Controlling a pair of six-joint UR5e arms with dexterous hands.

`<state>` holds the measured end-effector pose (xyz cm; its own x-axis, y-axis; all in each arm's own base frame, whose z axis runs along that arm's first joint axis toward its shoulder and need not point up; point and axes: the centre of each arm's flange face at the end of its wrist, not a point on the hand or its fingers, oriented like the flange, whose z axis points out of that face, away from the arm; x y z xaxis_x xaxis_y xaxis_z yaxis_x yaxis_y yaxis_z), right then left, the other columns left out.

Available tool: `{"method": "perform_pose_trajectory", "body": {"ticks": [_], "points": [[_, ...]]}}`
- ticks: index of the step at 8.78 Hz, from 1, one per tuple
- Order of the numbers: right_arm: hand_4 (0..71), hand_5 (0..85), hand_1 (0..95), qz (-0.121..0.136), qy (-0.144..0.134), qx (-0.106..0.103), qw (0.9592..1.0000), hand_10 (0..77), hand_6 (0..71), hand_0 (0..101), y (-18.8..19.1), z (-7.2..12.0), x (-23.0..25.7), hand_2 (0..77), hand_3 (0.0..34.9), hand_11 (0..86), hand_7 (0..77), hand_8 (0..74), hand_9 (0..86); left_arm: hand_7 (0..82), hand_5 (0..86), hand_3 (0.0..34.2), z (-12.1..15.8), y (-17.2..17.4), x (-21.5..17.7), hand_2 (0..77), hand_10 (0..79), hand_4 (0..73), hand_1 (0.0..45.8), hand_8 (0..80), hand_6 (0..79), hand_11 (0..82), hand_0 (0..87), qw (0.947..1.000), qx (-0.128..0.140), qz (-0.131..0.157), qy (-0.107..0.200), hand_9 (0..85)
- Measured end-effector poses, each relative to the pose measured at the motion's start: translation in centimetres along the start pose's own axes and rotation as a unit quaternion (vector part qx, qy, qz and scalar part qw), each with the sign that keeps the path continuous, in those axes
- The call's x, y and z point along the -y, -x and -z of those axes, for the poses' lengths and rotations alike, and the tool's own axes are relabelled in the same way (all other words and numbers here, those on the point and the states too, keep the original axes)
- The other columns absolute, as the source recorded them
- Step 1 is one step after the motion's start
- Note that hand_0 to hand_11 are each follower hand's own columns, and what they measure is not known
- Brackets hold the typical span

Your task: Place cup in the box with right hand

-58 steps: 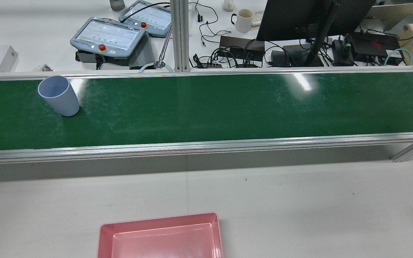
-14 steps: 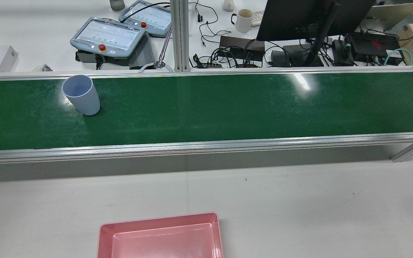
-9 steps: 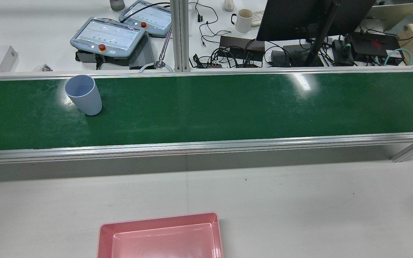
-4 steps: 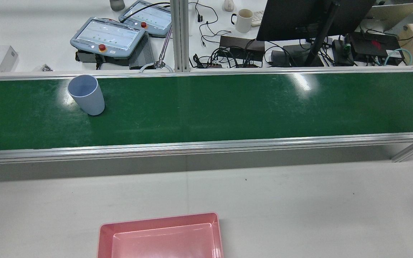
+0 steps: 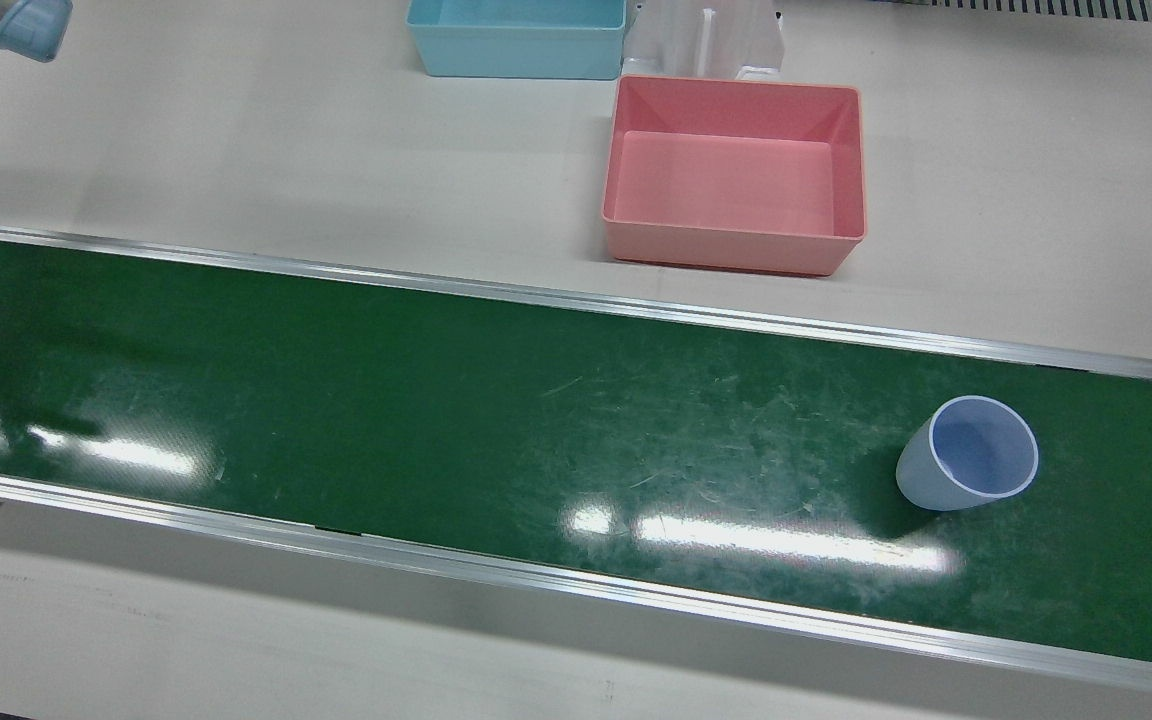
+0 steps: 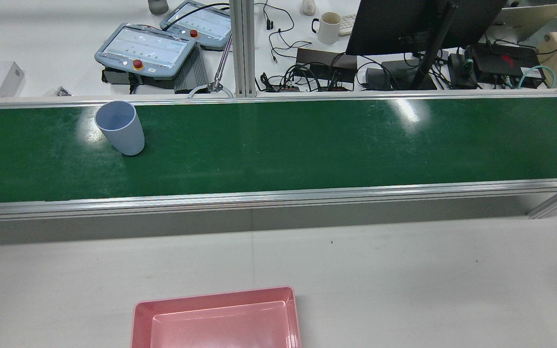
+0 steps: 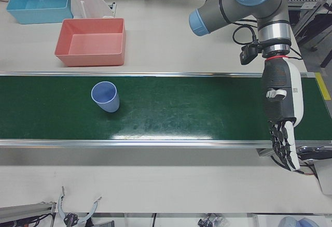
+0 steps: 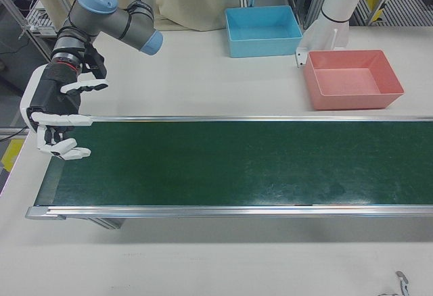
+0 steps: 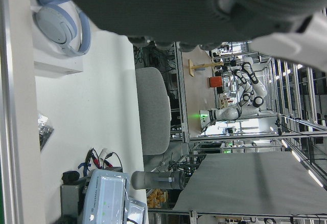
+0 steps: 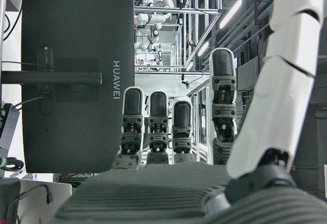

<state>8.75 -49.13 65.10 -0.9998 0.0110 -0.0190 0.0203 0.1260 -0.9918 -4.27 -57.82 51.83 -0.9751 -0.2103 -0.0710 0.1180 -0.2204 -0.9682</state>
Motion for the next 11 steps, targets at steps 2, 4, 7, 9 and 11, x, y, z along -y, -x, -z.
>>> {"method": "perform_pose_trajectory", "body": {"ticks": [2,4,7,9,11], "points": [[51.8,6.5,15.3,0.0,0.002,0.0,1.0,24.0,16.4,54,0.07,0.06,-0.08,8.7,0.0,35.5,58.9,22.9,36.0,0.0,0.0,0.0,0.01,0.0,-0.02,0.5,0.0,0.0,0.5,0.0,0.0,0.0,0.0,1.0,0.0,0.0,0.0,0.5],[51.8,6.5,15.3,0.001,0.002,0.001,1.0,22.9,14.7,54,0.14,0.11,0.0,6.5,0.0,31.6,55.6,20.2,32.7,0.0,0.0,0.0,0.01,0.0,-0.01,0.5,0.0,0.0,0.5,0.0,0.0,0.0,0.0,1.0,0.0,0.0,0.0,0.5],[51.8,6.5,13.6,0.003,0.001,0.0,1.0,24.5,14.7,53,0.16,0.2,0.22,6.0,0.0,36.0,50.7,20.7,32.7,0.0,0.0,0.0,0.0,0.0,-0.01,0.5,0.0,0.0,0.5,0.0,0.0,0.0,0.0,1.0,0.0,0.0,0.0,0.5],[51.8,6.5,13.6,0.003,0.0,0.0,1.0,24.5,14.2,52,0.15,0.2,0.27,5.5,0.0,37.1,51.8,20.7,32.7,0.0,0.0,0.0,-0.01,0.0,-0.01,0.5,0.0,0.0,0.5,0.0,0.0,0.0,0.0,1.0,0.0,0.0,0.001,0.5],[51.8,6.5,14.7,0.002,0.001,0.0,1.0,22.9,14.2,52,0.19,0.18,0.21,7.1,0.0,33.8,52.4,20.7,32.7,0.0,0.0,0.0,0.0,0.0,-0.03,0.5,0.0,0.0,0.5,0.0,0.0,0.0,0.0,1.0,0.0,-0.001,0.001,0.5]]}}
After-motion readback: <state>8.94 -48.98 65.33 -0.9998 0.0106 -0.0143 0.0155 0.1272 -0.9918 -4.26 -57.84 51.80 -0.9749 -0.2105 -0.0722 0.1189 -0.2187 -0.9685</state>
